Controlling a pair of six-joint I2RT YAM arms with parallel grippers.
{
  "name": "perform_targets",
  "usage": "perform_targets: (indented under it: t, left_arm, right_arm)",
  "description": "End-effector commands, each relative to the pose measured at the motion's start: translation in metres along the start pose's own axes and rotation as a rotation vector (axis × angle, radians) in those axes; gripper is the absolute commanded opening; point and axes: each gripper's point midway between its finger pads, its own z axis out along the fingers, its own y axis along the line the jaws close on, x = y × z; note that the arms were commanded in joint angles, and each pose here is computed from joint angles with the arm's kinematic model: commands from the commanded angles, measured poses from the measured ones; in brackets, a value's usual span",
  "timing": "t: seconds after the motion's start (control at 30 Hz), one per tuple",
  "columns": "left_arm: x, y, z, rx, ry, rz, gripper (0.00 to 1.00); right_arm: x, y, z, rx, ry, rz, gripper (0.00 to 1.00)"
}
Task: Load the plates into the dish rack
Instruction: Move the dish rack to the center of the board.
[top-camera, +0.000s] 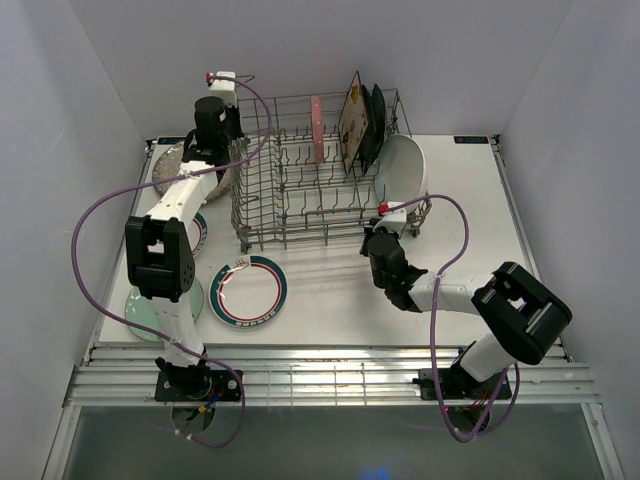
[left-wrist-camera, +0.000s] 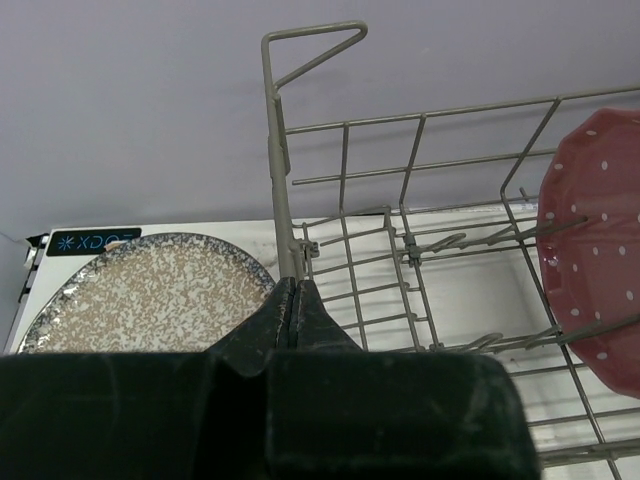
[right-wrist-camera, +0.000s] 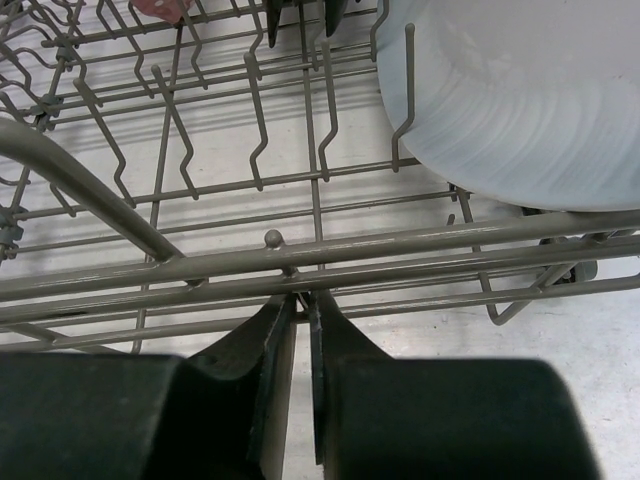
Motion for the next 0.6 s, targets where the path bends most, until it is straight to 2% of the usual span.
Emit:
perform_targets:
  t: [0.0, 0.03, 0.1, 0.2, 0.23, 0.53, 0.57]
  left_arm:
    - [0.024, -0.006, 0.004, 0.016, 0.099, 0.014, 0.05]
    - [0.023, -0.006, 0.003, 0.014, 0.099, 0.016, 0.14]
    - [0.024, -0.005, -0.001, 0.014, 0.102, 0.016, 0.36]
    - [0.021, -0.005, -0.01, 0.017, 0.096, 0.014, 0.48]
    - [0.015, -0.003, -0.015, 0.014, 0.086, 0.014, 0.51]
    - [0.018, 0.015, -0.036, -0.081, 0.072, 0.007, 0.51]
    - [0.017, 0.016, -0.039, -0.08, 0.06, 0.011, 0.54]
  right_arm:
    - [-0.024, -0.031, 0.019, 0.164, -0.065, 0.067, 0.16]
    - [-0.024, -0.03, 0.019, 0.158, -0.063, 0.07, 0.21]
    - [-0.024, -0.03, 0.018, 0.156, -0.064, 0.074, 0.24]
    - [-0.023, -0.029, 0.018, 0.151, -0.059, 0.074, 0.27]
    - [-0.022, -0.03, 0.017, 0.15, -0.056, 0.072, 0.27]
    - [-0.019, -0.03, 0.016, 0.146, -0.05, 0.082, 0.27]
    - [-0.019, -0.03, 0.016, 0.145, -0.049, 0.082, 0.27]
